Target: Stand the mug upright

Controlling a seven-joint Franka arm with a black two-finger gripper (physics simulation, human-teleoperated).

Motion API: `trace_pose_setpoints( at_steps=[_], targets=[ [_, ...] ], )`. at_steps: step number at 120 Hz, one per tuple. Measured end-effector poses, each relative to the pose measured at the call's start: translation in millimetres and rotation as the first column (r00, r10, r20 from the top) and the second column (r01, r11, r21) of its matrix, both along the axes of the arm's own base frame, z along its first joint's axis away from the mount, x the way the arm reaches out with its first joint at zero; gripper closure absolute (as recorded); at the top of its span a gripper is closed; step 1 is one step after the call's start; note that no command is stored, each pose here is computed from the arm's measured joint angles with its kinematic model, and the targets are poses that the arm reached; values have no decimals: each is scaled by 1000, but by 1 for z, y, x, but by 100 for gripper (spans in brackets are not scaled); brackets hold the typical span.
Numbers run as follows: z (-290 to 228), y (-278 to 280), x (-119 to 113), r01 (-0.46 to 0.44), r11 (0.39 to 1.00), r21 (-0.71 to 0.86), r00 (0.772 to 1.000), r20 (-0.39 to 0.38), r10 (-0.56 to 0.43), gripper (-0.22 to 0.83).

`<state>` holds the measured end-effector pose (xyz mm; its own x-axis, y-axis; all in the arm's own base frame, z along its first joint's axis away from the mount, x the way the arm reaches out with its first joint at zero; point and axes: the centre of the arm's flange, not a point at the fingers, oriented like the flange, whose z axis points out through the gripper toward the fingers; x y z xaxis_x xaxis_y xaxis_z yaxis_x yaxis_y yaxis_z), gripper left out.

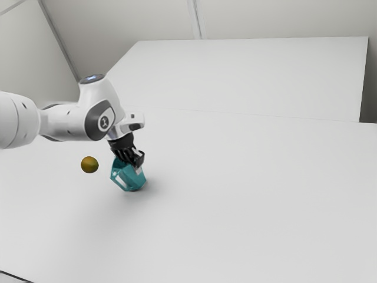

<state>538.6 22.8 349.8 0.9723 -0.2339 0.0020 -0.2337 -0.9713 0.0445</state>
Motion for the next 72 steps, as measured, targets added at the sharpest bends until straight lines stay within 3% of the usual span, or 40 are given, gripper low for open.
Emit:
trace_pose_setpoints(
  at_steps=[15,29,44,57,72],
  targets=[
    [-1,-8,1,-24,1000,-2,1000,6,24,37],
    [0,-7,1,-55,998,-4,998,11,55,22],
    [17,-7,11,-72,997,0,997,41,72,12],
    [90,-11,41,-55,998,25,991,124,52,7],
    [167,-16,41,-45,997,62,989,146,36,4]
  ],
)
